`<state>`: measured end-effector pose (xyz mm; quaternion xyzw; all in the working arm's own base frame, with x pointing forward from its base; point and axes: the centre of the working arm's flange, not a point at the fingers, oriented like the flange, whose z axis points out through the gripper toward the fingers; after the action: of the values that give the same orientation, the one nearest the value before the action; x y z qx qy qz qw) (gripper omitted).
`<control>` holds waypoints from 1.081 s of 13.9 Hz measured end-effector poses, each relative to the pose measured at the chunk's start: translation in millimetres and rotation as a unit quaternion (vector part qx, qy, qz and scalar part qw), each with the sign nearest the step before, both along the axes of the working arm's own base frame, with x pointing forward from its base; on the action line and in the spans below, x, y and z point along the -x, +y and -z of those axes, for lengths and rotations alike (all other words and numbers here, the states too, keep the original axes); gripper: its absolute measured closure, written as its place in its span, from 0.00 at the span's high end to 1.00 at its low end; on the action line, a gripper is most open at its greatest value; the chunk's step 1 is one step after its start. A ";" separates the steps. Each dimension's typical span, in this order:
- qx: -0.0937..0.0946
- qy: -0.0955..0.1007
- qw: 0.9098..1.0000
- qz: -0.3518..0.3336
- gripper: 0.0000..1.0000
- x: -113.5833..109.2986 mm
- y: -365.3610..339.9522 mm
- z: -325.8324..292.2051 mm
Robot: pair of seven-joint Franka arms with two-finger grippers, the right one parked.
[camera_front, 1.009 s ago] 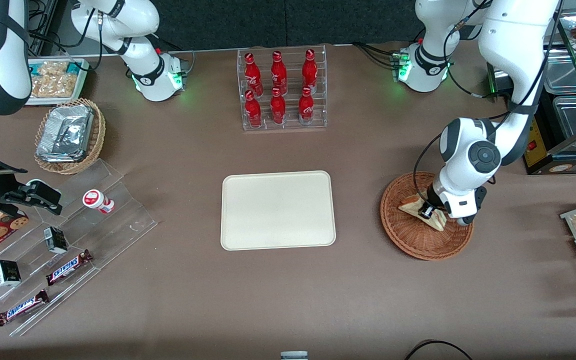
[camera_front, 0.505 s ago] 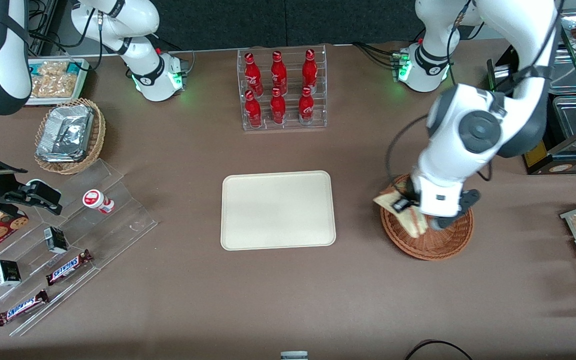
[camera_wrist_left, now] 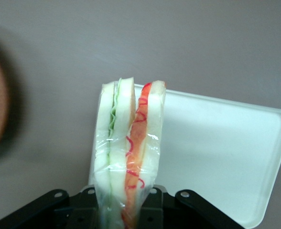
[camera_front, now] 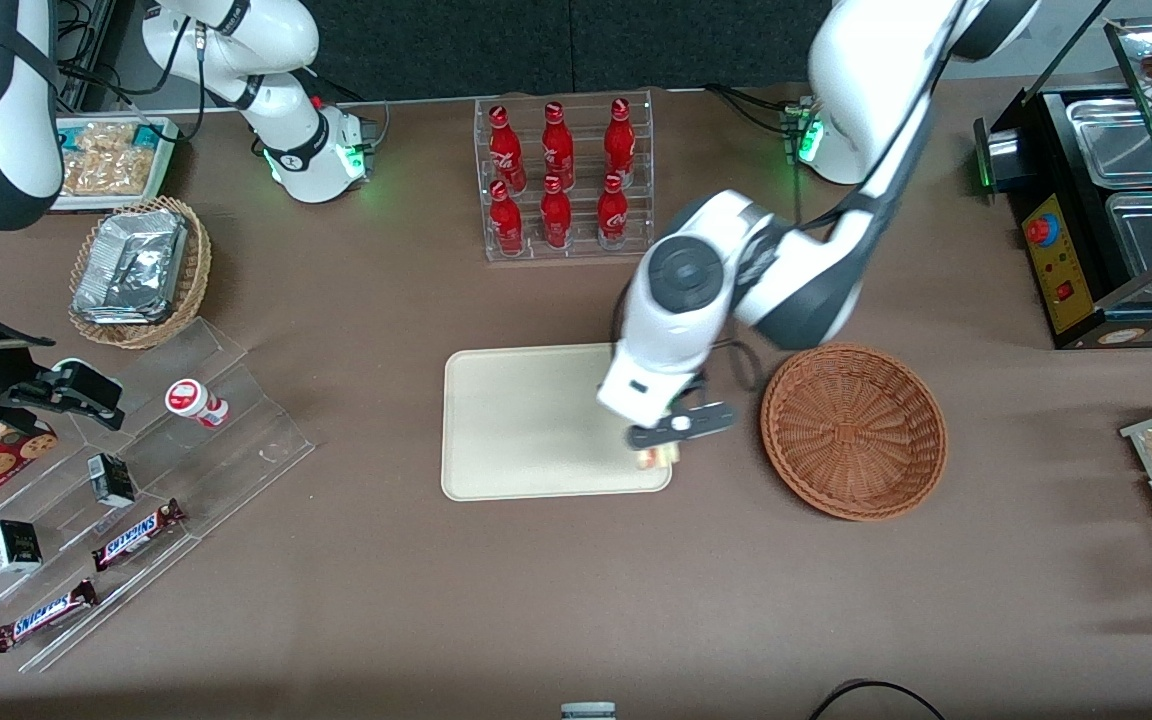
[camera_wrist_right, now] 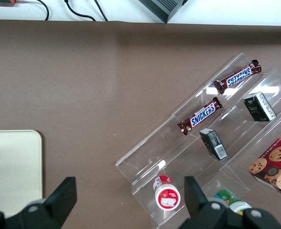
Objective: Place sandwich from basket to tray
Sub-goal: 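Lift the sandwich and carry it over the cream tray, then lower the sandwich onto the tray and open the left gripper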
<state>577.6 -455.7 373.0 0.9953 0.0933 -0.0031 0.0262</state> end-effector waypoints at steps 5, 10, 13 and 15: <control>0.030 -0.011 0.999 0.044 0.19 22.7 -63.0 69.2; 0.026 0.004 0.998 0.064 0.16 43.6 -86.1 141.6; 0.022 0.002 0.997 0.068 0.19 43.7 -86.5 148.0; 0.028 -0.007 0.998 0.064 0.36 37.1 -87.0 137.4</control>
<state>540.5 -542.7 235.6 0.9981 0.0290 0.0001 0.0545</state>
